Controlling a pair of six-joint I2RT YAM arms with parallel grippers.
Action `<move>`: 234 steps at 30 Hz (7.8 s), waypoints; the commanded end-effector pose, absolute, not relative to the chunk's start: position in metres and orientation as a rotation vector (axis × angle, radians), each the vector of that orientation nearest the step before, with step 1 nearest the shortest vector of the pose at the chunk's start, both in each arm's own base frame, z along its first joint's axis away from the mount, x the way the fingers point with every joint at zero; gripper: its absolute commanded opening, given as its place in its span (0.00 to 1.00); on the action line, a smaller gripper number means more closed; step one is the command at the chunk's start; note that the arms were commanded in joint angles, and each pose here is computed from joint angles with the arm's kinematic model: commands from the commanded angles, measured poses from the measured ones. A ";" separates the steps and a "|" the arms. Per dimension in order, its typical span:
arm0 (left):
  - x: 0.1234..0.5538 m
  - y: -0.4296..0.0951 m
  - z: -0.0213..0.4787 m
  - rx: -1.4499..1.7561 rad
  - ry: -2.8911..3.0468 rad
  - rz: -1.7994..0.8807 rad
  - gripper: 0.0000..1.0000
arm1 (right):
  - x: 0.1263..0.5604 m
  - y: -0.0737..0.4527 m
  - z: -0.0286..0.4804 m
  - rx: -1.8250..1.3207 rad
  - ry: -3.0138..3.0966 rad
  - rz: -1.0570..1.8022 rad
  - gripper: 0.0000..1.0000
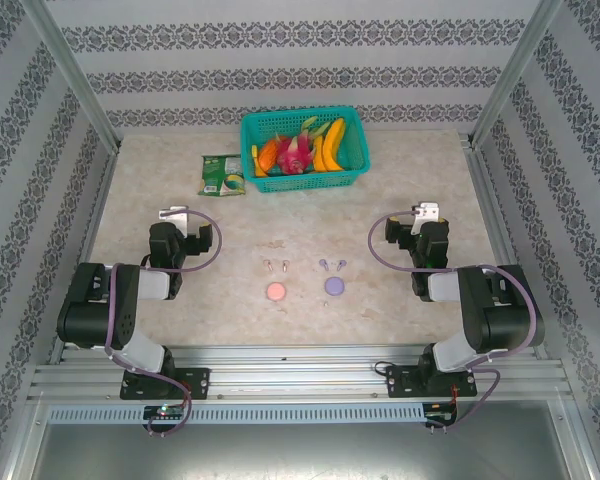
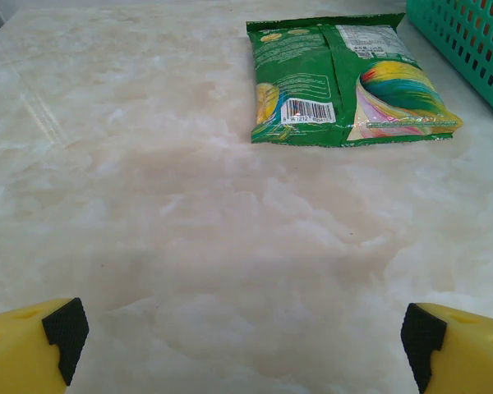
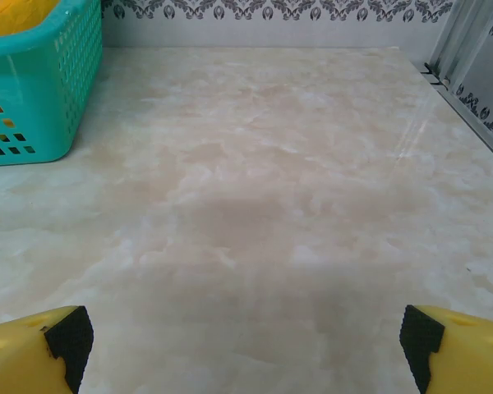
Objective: Insert the wireless bluetooth earbuds into the charging case
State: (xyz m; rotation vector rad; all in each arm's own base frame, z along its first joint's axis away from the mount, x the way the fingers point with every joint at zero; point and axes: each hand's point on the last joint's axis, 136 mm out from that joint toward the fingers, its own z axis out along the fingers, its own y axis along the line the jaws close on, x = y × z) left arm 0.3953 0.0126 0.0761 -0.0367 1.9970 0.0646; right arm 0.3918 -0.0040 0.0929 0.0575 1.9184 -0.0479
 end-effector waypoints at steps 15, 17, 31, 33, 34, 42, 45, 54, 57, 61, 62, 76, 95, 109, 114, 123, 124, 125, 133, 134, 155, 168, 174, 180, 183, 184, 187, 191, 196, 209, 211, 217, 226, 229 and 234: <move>0.399 0.011 0.082 -0.055 1.979 0.054 1.00 | 0.398 -0.004 0.106 0.070 1.879 -0.019 0.98; 0.399 0.012 0.081 -0.055 1.979 0.055 1.00 | 0.398 -0.005 0.106 0.072 1.881 -0.017 0.98; 0.402 0.008 0.148 -0.113 2.066 0.049 1.00 | 0.368 -0.043 0.186 0.661 1.931 0.051 0.98; 0.398 0.002 0.159 -0.132 2.054 0.022 1.00 | 0.370 -0.031 0.186 0.655 1.993 0.151 0.98; 0.397 0.000 0.163 -0.150 2.049 0.010 1.00 | 0.370 -0.021 0.186 0.628 2.029 0.198 0.98; 0.373 -0.029 0.167 -0.414 2.143 -0.264 1.00 | 0.330 0.082 0.157 0.310 2.356 0.442 0.93; 0.362 -0.045 0.156 -0.493 2.217 -0.377 1.00 | 0.302 0.113 0.138 0.205 2.489 0.351 0.90; 0.338 -0.099 0.141 -0.522 2.271 -0.527 1.00 | 0.248 0.163 0.107 0.120 2.694 0.081 0.86; 0.338 -0.112 0.134 -0.528 2.289 -0.530 1.00 | 0.242 0.167 0.101 0.206 2.723 -0.009 0.86; 0.344 -0.123 0.125 -0.528 2.327 -0.507 1.00 | 0.239 0.173 0.096 0.344 2.730 -0.069 0.87; 0.346 -0.126 0.123 -0.523 2.337 -0.508 1.00 | 0.240 0.176 0.094 0.378 2.728 -0.071 0.87; 0.348 -0.149 0.125 -0.524 2.324 -0.580 1.00 | 0.237 0.208 0.052 0.404 2.817 0.031 0.87; 0.350 -0.175 0.138 -0.457 2.322 -0.586 1.00 | 0.234 0.198 0.011 0.453 2.854 0.027 0.81; 0.354 -0.189 0.134 -0.430 2.339 -0.596 1.00 | 0.237 0.196 0.009 0.495 2.850 0.036 0.76; 0.354 -0.192 0.136 -0.429 2.334 -0.607 1.00 | 0.230 0.191 0.010 0.590 2.849 0.015 0.76; 0.353 -0.195 0.135 -0.417 2.335 -0.627 1.00 | 0.222 0.185 0.011 0.729 2.821 -0.028 0.76; 0.353 -0.196 0.136 -0.416 2.334 -0.632 1.00 | 0.222 0.185 0.011 0.735 2.820 -0.028 0.75; 0.353 -0.196 0.136 -0.417 2.333 -0.633 1.00 | 0.223 0.185 0.011 0.738 2.817 -0.029 0.75; 0.351 -0.196 0.134 -0.418 2.332 -0.646 1.00 | 0.225 0.189 0.010 0.736 2.823 -0.037 0.70; 0.351 -0.197 0.133 -0.421 2.333 -0.649 1.00 | 0.226 0.190 0.010 0.733 2.824 -0.034 0.70; 0.350 -0.200 0.134 -0.423 2.330 -0.667 1.00 | 0.218 0.200 0.012 0.784 2.827 0.067 0.69; 0.350 -0.200 0.133 -0.424 2.334 -0.663 1.00 | 0.217 0.204 0.007 0.694 2.868 0.060 0.57; 0.349 -0.199 0.134 -0.415 2.334 -0.656 1.00 | 0.225 0.218 0.006 0.286 2.975 0.080 0.51; 0.351 -0.200 0.137 -0.409 2.327 -0.658 1.00 | 0.225 0.229 0.011 -0.113 3.025 0.030 0.52; 0.351 -0.200 0.137 -0.411 2.327 -0.659 1.00 | 0.222 0.227 0.009 -0.171 3.046 -0.007 0.53; 0.351 -0.200 0.138 -0.409 2.326 -0.659 1.00 | 0.221 0.227 0.008 -0.179 3.052 -0.017 0.54; 0.351 -0.200 0.138 -0.411 2.324 -0.659 1.00 | 0.219 0.227 0.006 -0.186 3.063 -0.022 0.55; 0.352 -0.200 0.137 -0.410 2.326 -0.657 1.00 | 0.218 0.227 0.007 -0.176 3.067 -0.030 0.58; 0.352 -0.200 0.135 -0.410 2.328 -0.659 1.00 | 0.218 0.230 0.014 -0.096 3.063 -0.025 0.70; 0.350 -0.200 0.132 -0.412 2.329 -0.662 1.00 | 0.229 0.234 0.027 0.536 2.910 0.081 0.77; 0.351 -0.200 0.133 -0.411 2.328 -0.662 1.00 | 0.231 0.233 0.027 0.546 2.906 0.059 0.77; 0.350 -0.200 0.133 -0.410 2.326 -0.663 1.00 | 0.233 0.228 0.019 0.543 2.917 0.004 0.77; 0.350 -0.201 0.133 -0.411 2.329 -0.667 1.00 | 0.238 0.224 0.016 0.511 2.918 -0.022 0.70; 0.351 -0.201 0.132 -0.417 2.327 -0.668 1.00 | 0.238 0.224 0.015 0.508 2.919 -0.029 0.68; 0.351 -0.201 0.132 -0.418 2.328 -0.671 1.00 | 0.238 0.223 0.011 0.507 2.922 -0.047 0.66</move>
